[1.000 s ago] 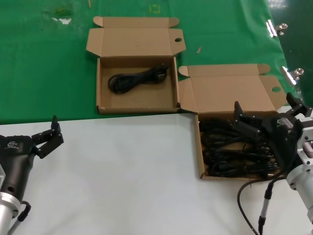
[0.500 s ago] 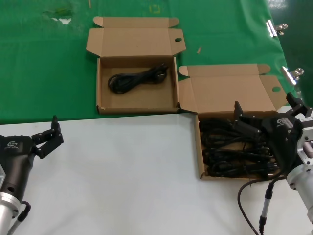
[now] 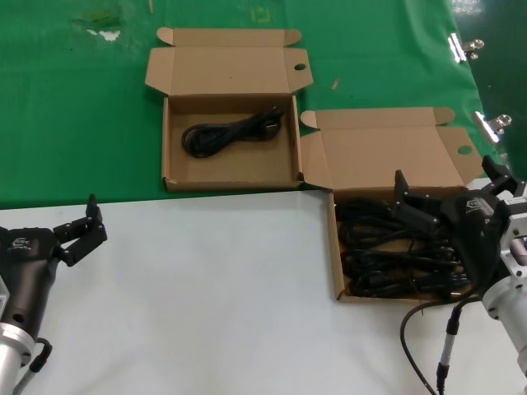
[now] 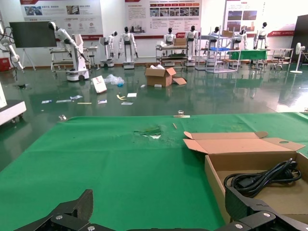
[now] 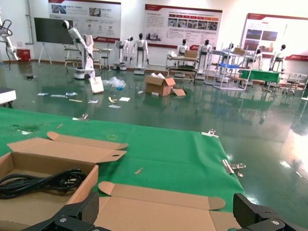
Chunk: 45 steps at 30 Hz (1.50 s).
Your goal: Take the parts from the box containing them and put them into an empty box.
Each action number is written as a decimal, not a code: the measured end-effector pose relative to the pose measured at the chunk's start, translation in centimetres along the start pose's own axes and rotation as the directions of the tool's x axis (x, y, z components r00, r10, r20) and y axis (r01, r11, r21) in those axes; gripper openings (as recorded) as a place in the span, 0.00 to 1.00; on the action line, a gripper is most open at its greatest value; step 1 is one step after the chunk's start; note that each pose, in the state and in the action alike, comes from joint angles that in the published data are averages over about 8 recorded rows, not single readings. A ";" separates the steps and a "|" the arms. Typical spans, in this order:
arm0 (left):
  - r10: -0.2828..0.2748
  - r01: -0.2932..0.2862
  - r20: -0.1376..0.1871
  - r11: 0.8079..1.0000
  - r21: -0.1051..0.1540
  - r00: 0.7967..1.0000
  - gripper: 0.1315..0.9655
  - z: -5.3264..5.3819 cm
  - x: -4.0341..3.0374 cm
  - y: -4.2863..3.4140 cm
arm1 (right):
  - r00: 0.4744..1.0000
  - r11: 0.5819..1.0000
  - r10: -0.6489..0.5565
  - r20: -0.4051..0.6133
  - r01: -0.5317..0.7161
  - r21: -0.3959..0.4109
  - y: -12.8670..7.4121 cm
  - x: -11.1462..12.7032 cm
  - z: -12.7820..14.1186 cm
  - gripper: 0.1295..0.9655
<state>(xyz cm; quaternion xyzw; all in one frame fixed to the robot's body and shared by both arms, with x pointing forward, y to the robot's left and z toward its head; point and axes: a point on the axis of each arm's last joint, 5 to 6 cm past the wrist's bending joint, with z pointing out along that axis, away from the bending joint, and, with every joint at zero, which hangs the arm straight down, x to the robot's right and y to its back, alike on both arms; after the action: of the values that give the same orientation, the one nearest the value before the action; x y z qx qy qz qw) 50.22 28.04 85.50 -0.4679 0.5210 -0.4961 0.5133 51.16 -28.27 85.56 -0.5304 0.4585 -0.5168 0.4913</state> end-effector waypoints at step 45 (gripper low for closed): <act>0.000 0.000 0.000 1.000 0.000 1.000 1.00 0.0 0.00 0.00 | 1.000 1.000 0.000 0.000 0.000 0.000 0.0 0.0 0.0 1.00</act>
<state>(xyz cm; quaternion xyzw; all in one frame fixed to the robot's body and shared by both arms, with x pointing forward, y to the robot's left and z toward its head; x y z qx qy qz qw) 50.22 28.04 85.50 -0.4679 0.5210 -0.4961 0.5133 51.16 -28.27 85.56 -0.5304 0.4585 -0.5168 0.4913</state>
